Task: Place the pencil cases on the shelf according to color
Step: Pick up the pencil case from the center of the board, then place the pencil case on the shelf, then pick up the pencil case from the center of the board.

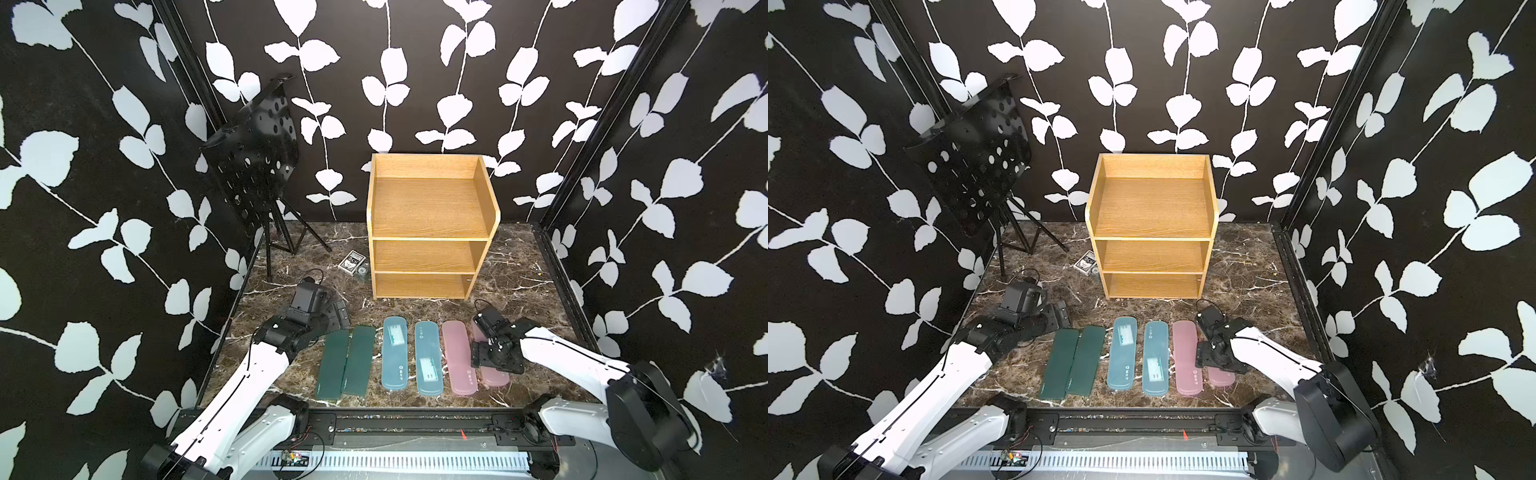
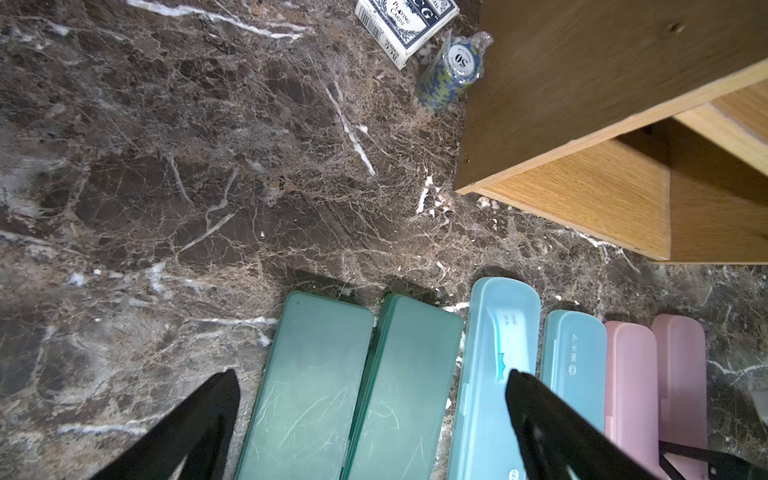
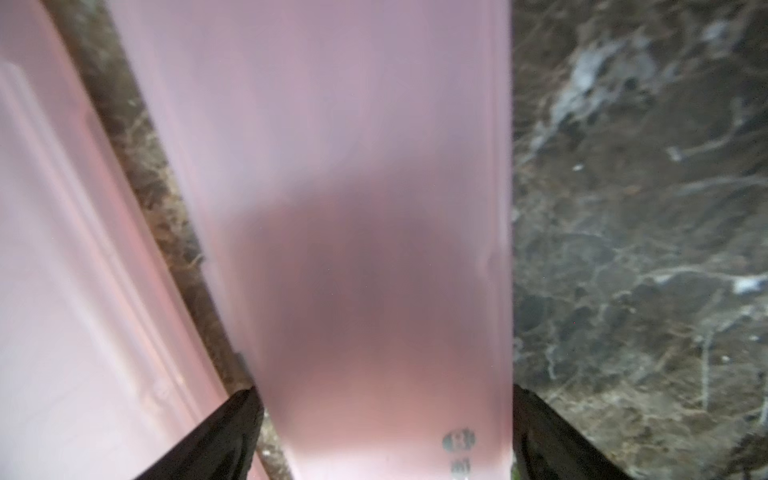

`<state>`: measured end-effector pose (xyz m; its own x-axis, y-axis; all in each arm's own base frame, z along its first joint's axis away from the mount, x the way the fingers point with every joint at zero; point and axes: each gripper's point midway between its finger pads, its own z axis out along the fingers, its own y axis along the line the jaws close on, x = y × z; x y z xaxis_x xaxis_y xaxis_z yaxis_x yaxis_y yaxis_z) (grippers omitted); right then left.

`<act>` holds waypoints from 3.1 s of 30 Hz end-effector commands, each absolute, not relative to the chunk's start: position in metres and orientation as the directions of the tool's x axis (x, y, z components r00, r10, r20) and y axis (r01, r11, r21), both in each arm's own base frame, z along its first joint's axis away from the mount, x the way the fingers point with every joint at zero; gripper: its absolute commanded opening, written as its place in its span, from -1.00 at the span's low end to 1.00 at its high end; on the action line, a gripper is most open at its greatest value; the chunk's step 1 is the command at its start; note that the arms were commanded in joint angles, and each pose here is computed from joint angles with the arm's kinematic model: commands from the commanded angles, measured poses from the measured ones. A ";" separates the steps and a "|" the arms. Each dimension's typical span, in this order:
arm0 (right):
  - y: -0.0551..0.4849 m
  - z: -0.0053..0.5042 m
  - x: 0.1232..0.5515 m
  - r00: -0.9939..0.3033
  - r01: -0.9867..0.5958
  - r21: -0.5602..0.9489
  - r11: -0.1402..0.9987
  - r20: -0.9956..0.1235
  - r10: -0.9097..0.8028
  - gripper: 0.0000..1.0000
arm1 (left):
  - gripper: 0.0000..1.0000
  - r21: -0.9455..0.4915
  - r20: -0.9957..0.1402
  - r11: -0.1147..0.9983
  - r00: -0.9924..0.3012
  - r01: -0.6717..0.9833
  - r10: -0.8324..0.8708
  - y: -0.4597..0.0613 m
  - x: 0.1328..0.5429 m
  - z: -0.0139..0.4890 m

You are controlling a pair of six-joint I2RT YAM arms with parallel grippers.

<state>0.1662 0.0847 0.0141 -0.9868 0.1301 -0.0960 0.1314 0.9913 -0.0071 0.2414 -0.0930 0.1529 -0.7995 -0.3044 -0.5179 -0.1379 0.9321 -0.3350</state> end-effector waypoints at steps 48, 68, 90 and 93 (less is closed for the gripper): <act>0.198 0.416 0.303 -0.613 -0.290 0.146 0.946 -0.787 -0.066 -0.18 | 0.97 -0.312 -0.657 0.950 -0.723 0.003 -0.213 -0.106 0.270 0.255; 0.205 0.387 0.414 -0.671 -0.160 0.156 0.975 -0.741 0.008 0.66 | 0.97 -0.356 -0.582 0.934 -0.778 -0.018 -0.237 -0.111 0.257 0.221; 0.157 0.393 0.267 -0.533 -0.231 0.341 0.911 -0.828 0.174 0.84 | 0.97 -0.380 -0.506 0.924 -0.825 -0.051 -0.253 -0.111 0.233 0.184; 0.162 0.317 0.238 -0.660 -0.199 0.376 0.905 -0.734 0.160 0.79 | 0.97 -0.378 -0.506 0.923 -0.818 -0.073 -0.272 -0.107 0.230 0.179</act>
